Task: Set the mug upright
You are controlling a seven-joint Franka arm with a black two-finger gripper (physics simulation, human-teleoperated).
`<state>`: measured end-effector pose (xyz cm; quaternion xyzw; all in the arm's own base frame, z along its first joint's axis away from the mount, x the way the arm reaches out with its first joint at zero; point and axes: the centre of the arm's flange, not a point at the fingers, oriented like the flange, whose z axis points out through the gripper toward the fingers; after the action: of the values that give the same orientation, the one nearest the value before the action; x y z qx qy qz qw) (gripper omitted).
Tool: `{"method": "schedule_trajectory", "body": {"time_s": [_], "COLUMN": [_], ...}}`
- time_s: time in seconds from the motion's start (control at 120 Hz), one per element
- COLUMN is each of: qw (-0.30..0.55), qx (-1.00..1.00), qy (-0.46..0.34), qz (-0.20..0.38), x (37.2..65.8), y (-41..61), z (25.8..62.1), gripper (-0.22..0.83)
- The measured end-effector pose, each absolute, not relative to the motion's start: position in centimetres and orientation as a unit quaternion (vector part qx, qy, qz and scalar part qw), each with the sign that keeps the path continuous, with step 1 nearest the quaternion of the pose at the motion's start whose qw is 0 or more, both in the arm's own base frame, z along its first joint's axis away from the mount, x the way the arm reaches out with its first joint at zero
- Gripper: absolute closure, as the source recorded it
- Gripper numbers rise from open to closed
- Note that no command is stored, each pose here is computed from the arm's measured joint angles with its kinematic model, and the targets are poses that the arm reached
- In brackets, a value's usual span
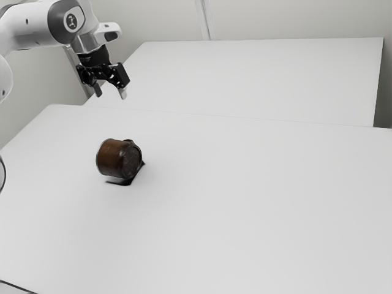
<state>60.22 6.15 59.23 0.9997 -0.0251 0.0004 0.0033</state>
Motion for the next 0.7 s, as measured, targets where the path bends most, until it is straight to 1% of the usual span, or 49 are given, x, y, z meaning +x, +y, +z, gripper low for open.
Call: {"method": "schedule_trajectory", "body": {"time_s": [0.267,0.425,0.575,0.65,0.7], "qw": [0.004,0.01,0.079,0.123,0.155], "qx": [1.0,1.0,0.996,0.991,0.986], "qy": [-0.023,-0.019,0.026,0.045,0.055], "qz": [-0.002,0.006,0.012,0.015,0.012], "x": [60.0,59.5,58.4,57.9,57.9], "y": [6.2,6.4,12.1,15.5,17.6], "z": [59.3,60.5,60.4,59.7,58.3], "gripper": [0.0,0.0,0.0,0.0,0.0]}}
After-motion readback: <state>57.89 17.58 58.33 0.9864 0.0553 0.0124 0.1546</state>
